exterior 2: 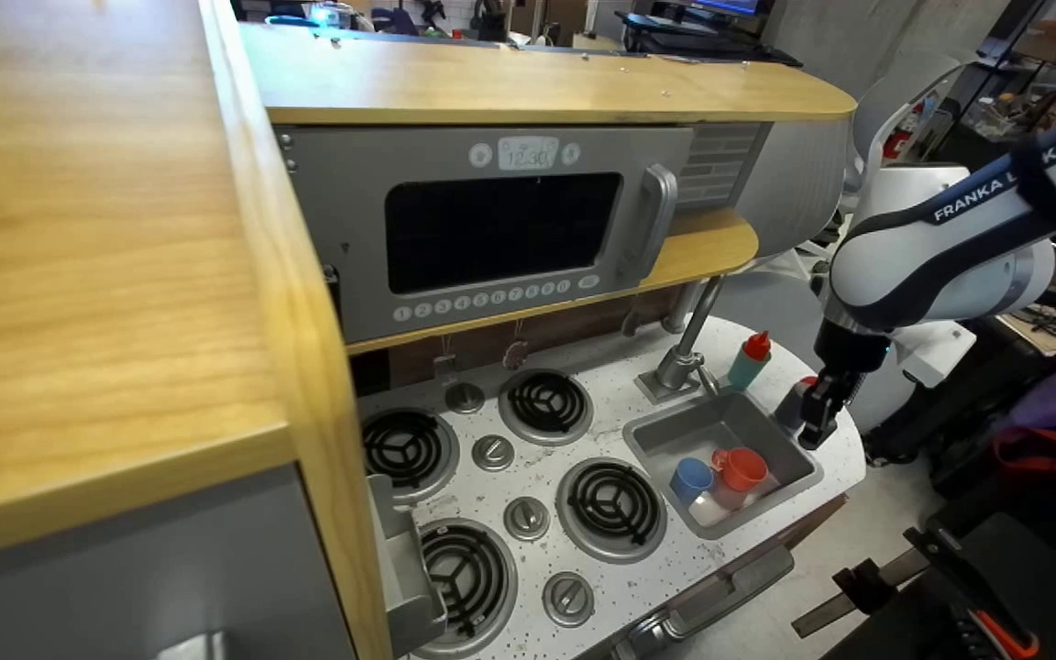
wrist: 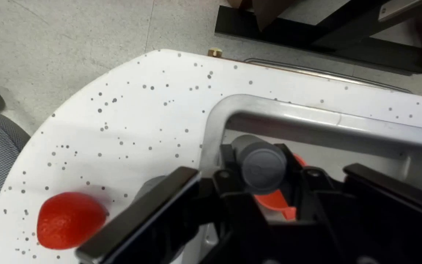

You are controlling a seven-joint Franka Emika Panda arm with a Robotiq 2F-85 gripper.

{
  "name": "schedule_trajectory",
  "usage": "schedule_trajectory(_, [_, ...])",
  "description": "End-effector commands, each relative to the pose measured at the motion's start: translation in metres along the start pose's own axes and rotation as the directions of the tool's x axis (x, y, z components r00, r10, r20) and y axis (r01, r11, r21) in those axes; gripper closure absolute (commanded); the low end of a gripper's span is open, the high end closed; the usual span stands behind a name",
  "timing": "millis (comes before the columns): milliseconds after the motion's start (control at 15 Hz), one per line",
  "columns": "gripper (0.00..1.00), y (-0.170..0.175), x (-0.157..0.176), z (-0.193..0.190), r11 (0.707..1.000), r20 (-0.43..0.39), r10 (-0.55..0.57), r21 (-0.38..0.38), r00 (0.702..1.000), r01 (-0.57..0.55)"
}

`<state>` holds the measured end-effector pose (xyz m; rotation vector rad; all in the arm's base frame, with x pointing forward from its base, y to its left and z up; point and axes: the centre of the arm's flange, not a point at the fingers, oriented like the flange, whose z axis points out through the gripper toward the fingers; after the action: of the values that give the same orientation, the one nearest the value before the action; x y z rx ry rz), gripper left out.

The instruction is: Put the grey thing in the orange cup

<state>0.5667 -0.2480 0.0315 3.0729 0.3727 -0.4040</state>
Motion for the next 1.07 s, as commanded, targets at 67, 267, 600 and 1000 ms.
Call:
schedule_trajectory(67, [0.92,-0.014,0.019,-0.007,1.000,-0.002,-0.024,0.003,1.000,0.024])
schedule_trajectory(267, [0.92,-0.028,0.036,-0.003,0.998,0.021,-0.065,-0.004,0.998,0.065])
schedule_trajectory(600, [0.92,-0.046,0.057,0.000,0.994,0.046,-0.106,-0.012,0.993,0.106])
schedule_trajectory(1000, [0.92,-0.045,0.072,0.019,0.994,0.094,-0.108,-0.006,0.990,0.109])
